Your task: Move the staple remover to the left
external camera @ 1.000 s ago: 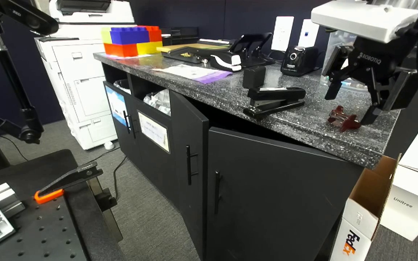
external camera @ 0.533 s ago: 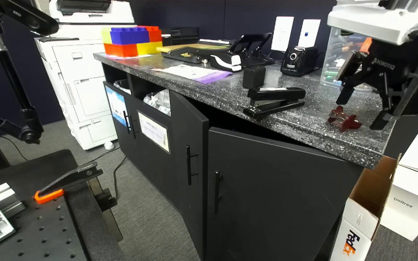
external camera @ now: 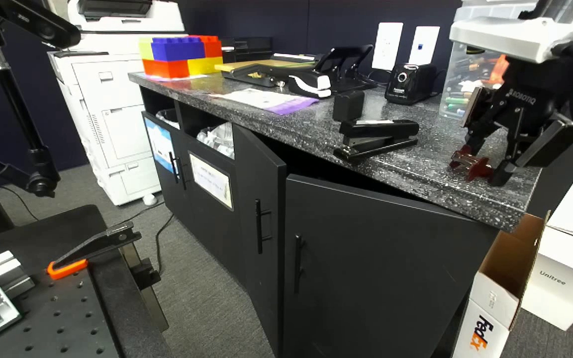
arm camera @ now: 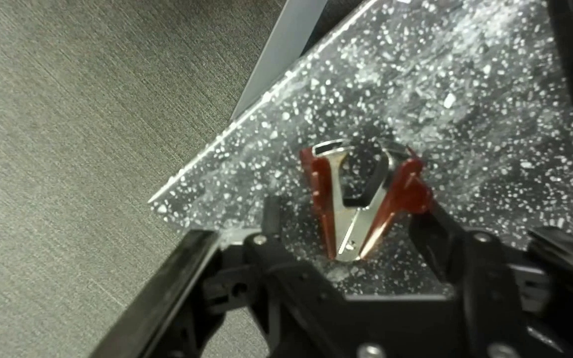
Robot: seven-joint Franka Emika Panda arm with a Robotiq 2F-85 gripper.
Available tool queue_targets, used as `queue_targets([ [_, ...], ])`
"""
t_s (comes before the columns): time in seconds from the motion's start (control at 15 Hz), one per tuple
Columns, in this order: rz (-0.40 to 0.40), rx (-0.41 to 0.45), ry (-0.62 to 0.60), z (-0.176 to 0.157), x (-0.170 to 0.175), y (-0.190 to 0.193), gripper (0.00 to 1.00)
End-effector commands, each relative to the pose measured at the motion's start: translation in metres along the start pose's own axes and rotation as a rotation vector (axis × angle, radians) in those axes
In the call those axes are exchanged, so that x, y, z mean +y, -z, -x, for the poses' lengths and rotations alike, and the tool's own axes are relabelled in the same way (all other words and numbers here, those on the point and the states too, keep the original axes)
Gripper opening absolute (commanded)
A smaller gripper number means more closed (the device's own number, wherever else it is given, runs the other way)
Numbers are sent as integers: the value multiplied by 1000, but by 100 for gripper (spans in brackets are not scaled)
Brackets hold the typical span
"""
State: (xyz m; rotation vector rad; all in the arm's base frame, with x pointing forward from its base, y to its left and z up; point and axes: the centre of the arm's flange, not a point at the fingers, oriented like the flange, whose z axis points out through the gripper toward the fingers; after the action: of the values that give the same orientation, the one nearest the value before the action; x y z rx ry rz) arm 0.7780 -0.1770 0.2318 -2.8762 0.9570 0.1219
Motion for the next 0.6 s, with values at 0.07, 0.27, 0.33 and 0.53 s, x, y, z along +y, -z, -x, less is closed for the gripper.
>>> queue_targets([
  [0.07,3,-7,-21,-46,-31,11,29],
  [0.27,-3,18,-9,-32,-43,33,7],
  [0.33,-3,35,13,-19,-56,46,2],
  [0.53,-26,109,115,36,-105,82,6],
])
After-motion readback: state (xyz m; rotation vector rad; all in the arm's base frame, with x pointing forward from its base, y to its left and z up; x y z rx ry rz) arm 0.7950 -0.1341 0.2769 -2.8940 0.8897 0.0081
